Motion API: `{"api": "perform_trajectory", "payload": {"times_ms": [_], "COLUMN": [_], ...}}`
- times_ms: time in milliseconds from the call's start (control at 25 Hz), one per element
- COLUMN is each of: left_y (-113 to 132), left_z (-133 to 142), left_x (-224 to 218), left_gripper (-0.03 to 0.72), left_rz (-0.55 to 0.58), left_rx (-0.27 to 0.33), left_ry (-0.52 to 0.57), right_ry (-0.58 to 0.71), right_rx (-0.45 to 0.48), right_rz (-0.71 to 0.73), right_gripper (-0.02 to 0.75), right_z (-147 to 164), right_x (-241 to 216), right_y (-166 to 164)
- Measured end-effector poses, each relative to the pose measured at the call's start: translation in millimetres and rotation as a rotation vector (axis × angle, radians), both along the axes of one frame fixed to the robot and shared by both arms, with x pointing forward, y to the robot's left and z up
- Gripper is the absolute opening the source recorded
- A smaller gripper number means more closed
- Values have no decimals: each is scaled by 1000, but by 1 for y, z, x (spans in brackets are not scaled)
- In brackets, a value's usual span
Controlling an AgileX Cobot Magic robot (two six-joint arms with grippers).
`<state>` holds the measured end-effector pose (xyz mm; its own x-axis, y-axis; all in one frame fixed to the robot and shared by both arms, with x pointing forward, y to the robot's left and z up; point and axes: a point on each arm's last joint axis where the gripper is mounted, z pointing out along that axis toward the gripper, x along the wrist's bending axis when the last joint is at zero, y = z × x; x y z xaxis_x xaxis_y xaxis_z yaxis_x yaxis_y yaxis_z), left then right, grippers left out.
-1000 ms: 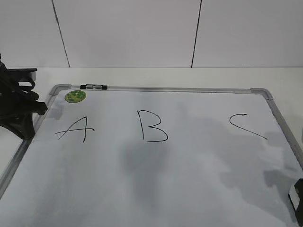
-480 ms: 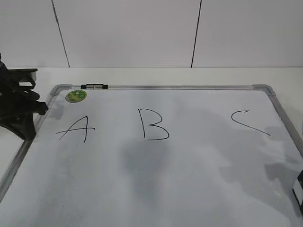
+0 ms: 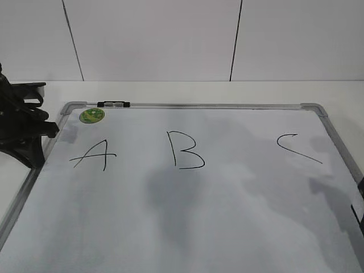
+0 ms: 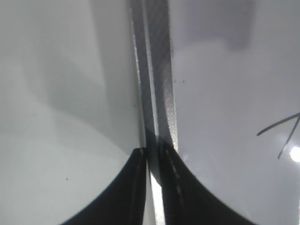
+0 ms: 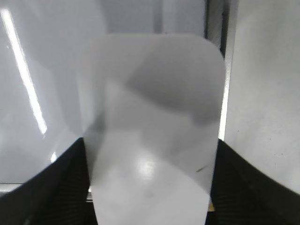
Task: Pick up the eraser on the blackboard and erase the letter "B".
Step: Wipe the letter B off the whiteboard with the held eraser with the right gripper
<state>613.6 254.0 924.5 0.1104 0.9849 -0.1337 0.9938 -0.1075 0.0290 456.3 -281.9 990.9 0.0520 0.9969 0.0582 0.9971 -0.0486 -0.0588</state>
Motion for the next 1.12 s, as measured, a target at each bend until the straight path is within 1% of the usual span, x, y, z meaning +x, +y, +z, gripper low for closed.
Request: {"api": "perform_trajectory", "payload": {"times_ms": [160,400,560,600,680,760,880,960,1120], "left_y": [0,0,0,0,0,0,0,0,0], "left_z": [0,0,0,0,0,0,0,0,0], "left_x": [0,0,0,0,0,0,0,0,0], "left_gripper": [81,81,81,81,81,81,81,81,81], "left_rz": [0,0,-1,-1,-1,-1,-1,-1,-1], "left_rx": [0,0,0,0,0,0,0,0,0], "left_ry": [1,1,3,3,3,5,5,5,7], "right_ry": [-33,-144,-193,-195,-184,-163,-139,-158,-191], "right_rx": [36,111,177,181,175,148,74,49,46], "right_rz": [-15,-42,-15,-10,20,65,144,178,242], "right_gripper": [534,534,534,534,534,534,534,534,534], "right_z": [15,44,56,57,56,56,54,56,52], "right_x": [9,28,39,42,52,62,82,97,132], "right_y": [4,11,18,19,25,35,59,74,108]}}
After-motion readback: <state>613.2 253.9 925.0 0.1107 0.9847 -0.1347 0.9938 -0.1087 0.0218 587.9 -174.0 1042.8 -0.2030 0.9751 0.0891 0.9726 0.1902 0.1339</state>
